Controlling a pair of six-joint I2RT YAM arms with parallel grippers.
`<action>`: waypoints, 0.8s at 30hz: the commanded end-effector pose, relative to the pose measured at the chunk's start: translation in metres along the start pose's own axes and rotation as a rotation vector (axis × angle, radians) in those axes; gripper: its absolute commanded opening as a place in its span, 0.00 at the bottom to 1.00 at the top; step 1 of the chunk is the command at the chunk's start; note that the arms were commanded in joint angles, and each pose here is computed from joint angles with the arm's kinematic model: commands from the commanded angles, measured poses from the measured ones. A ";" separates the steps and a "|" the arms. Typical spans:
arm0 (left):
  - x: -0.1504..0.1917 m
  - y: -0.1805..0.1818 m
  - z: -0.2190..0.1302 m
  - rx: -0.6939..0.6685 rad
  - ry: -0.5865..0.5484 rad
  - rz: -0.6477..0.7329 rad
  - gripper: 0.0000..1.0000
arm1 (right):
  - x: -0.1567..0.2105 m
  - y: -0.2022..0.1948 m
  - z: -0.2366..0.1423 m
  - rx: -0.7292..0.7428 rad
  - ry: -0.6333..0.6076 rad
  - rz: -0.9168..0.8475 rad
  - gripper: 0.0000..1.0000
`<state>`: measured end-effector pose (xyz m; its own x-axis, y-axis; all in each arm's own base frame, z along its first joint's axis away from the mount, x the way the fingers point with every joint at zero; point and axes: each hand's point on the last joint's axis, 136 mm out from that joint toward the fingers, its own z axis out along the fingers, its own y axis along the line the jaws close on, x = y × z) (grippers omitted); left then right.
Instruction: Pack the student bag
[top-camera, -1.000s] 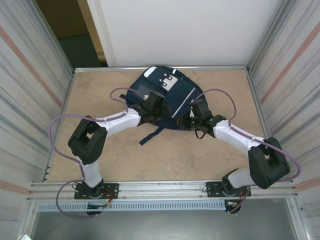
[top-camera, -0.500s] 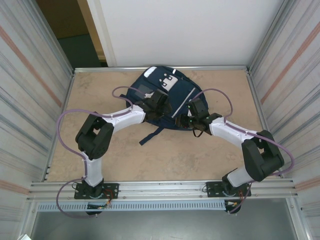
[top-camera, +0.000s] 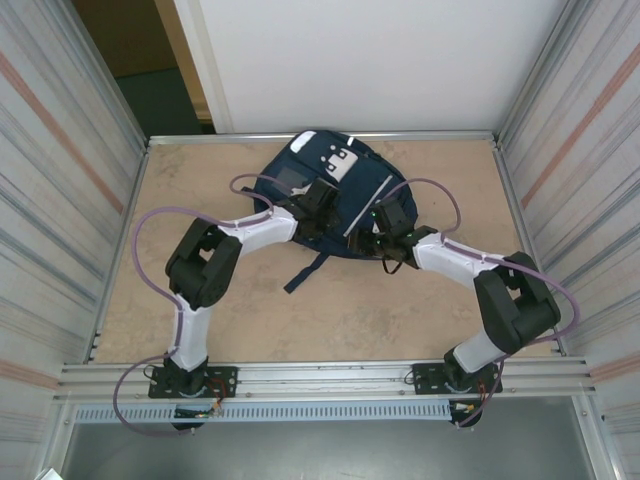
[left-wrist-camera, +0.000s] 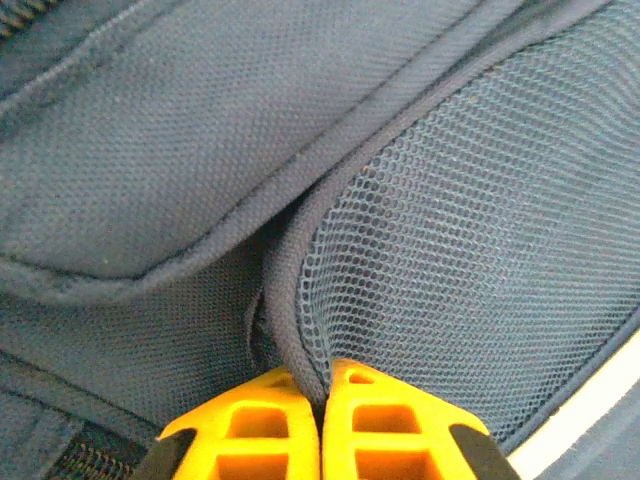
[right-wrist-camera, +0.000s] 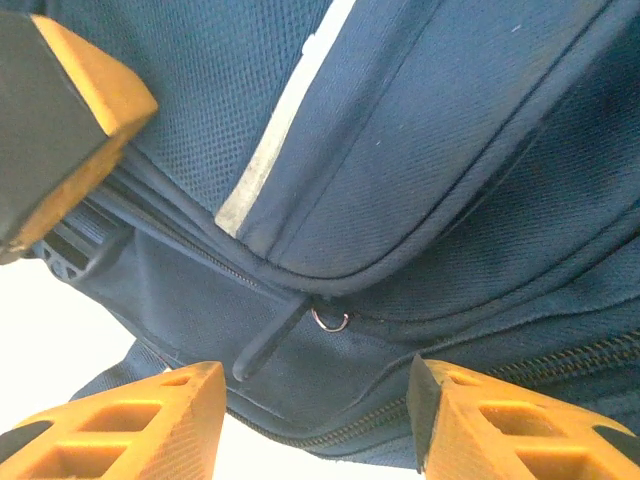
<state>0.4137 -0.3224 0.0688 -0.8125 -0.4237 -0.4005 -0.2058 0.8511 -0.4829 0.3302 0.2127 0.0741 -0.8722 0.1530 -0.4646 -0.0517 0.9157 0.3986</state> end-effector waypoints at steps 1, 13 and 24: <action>-0.012 -0.016 -0.020 0.059 -0.018 0.027 0.00 | -0.007 0.008 0.004 0.041 -0.025 -0.002 0.51; -0.003 -0.046 -0.062 0.219 0.052 -0.033 0.00 | -0.013 0.004 0.004 0.233 -0.143 0.099 0.51; -0.006 -0.041 -0.070 0.225 0.062 -0.019 0.00 | -0.025 0.002 0.005 0.208 -0.151 -0.099 0.08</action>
<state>0.4005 -0.3306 0.1118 -0.8292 -0.4428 -0.3411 -0.1630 0.7752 -0.6103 0.3441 0.2149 0.0748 -0.7955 0.1752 -0.5801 0.0664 0.9767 0.2040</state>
